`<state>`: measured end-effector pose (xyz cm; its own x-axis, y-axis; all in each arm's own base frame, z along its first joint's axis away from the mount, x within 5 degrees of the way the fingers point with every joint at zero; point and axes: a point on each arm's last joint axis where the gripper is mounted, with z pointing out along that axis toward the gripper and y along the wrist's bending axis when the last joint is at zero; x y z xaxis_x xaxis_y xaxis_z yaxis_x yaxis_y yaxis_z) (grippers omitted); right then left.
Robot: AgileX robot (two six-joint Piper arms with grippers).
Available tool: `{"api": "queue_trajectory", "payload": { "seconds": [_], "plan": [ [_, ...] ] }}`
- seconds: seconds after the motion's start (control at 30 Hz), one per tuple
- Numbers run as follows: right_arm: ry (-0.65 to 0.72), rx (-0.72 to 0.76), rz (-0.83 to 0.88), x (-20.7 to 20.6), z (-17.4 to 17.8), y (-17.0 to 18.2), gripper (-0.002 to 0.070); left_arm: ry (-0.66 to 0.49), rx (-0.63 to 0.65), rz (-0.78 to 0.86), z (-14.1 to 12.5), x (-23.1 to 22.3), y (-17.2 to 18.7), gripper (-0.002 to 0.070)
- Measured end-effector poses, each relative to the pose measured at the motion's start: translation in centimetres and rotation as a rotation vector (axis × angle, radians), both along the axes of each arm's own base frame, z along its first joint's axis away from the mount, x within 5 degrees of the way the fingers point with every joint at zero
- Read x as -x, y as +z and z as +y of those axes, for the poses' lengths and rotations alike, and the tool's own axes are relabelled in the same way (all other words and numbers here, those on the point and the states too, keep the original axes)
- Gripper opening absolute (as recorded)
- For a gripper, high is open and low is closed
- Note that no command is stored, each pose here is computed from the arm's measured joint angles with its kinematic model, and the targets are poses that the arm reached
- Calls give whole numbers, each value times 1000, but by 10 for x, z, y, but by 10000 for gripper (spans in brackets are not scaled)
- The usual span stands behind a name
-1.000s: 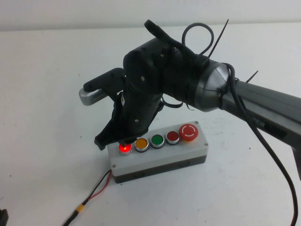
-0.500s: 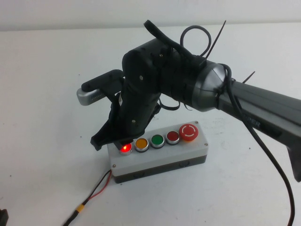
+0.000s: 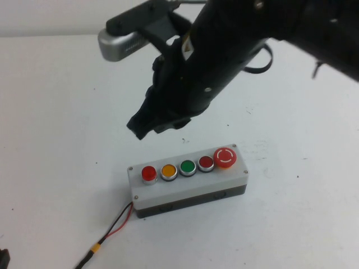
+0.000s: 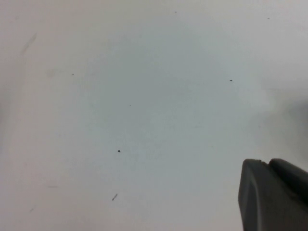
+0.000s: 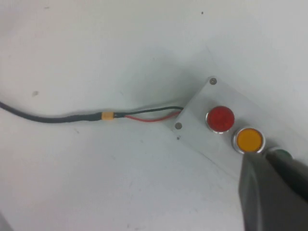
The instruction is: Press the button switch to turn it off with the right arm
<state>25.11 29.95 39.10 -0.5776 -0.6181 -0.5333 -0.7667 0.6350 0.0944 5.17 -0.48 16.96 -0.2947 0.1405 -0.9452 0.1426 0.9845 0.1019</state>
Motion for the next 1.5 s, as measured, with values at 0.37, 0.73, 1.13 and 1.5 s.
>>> {"api": "queue_trajectory", "payload": {
  "seconds": [0.37, 0.73, 1.13, 1.5],
  "plan": [
    [-14, -67, -48, 90, -103, 32, -16, 0, 0, 0, 0, 0, 0, -2],
    [-38, -1, -85, 152, -184, 4, -16, 0, 0, 0, 0, 0, 0, -2],
    [-218, -132, -354, 119, -199, -67, -16, 0, 0, 0, 0, 0, 0, -2],
    [-672, -434, -648, 143, -268, -157, -16, 0, 0, 0, 0, 0, 0, -2]
  ]
}}
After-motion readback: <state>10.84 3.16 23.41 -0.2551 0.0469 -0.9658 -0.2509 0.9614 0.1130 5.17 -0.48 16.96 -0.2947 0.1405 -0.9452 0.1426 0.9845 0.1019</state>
